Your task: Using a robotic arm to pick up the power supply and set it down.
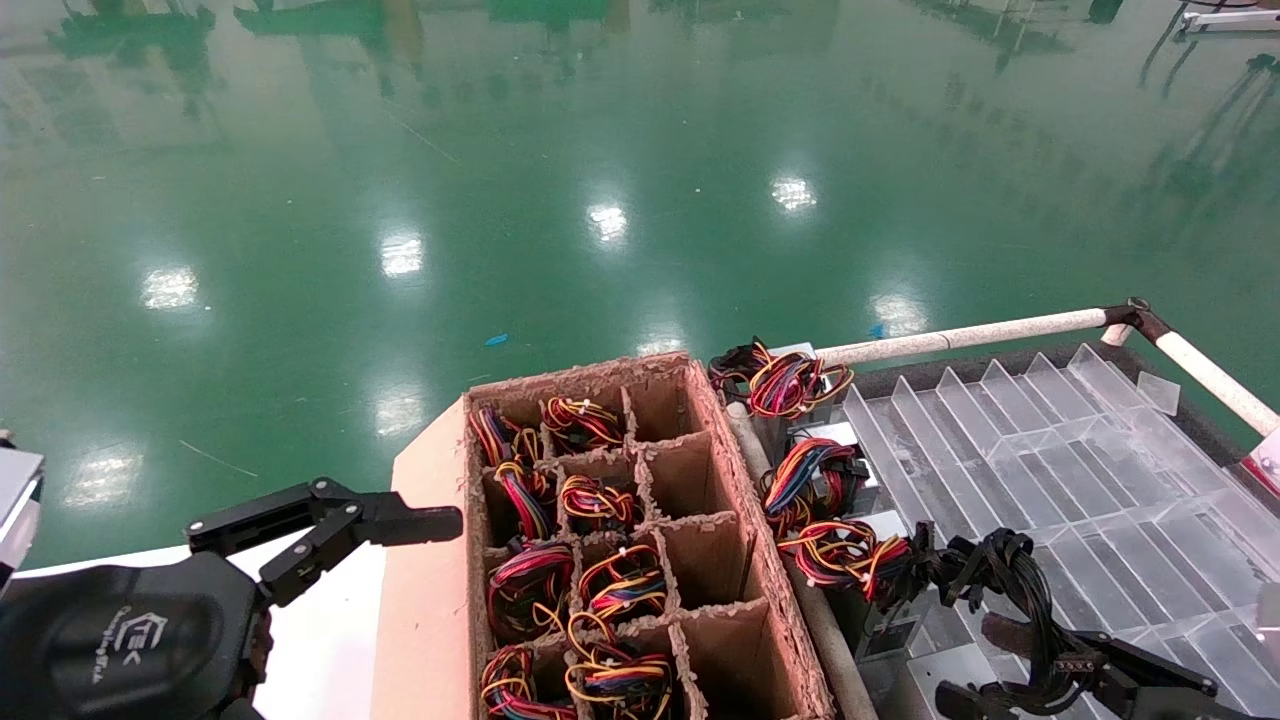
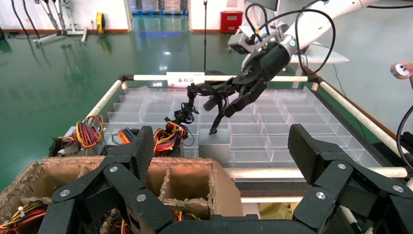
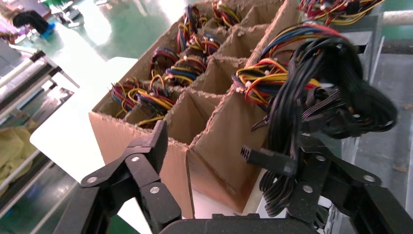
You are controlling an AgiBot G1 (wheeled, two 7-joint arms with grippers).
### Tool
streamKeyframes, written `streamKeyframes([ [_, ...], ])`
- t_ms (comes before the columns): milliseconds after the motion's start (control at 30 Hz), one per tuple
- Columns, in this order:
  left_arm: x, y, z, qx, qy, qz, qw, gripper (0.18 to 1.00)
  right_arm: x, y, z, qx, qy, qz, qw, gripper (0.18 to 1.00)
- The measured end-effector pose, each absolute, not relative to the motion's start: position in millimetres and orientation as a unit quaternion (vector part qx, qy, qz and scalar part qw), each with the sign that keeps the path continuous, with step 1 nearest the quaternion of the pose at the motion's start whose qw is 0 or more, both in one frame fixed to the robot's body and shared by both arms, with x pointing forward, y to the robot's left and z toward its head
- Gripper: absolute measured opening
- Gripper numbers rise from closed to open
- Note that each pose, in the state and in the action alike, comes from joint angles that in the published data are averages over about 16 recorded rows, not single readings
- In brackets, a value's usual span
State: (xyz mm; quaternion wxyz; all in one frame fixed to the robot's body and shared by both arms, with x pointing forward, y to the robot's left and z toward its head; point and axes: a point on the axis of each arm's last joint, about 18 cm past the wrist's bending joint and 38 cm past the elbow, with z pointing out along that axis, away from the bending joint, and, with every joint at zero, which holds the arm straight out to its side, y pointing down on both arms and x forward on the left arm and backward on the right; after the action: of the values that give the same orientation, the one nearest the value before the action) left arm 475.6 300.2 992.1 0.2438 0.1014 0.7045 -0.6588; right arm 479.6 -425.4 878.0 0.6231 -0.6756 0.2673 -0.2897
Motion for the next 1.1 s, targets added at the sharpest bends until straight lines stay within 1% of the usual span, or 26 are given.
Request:
streamKeyframes([
  [133,476,300,992,0.101,0.704,-0.659,0.244,1.0,479,-429,879,-0.685,0.274,-0.294,0.608,0.796],
  [333,476,300,992,0.101,0.704,-0.659,0.244,1.0,473,-443,884,-0.694,0.291,-0.308,0.582,0.894],
  [533,476,300,992,0.101,0.704,-0.659,0.244,1.0,462,-461,897,-0.697,0.303,-0.328,0.561,0.959],
  [833,476,300,992,0.101,0.704,-0.659,0.244,1.0,453,-473,930,-0.684,0.285,-0.37,0.561,0.995],
  [1100,476,300,992,0.101,0.704,-0.659,0.244,1.0,457,-461,953,-0.671,0.239,-0.387,0.585,1.0],
])
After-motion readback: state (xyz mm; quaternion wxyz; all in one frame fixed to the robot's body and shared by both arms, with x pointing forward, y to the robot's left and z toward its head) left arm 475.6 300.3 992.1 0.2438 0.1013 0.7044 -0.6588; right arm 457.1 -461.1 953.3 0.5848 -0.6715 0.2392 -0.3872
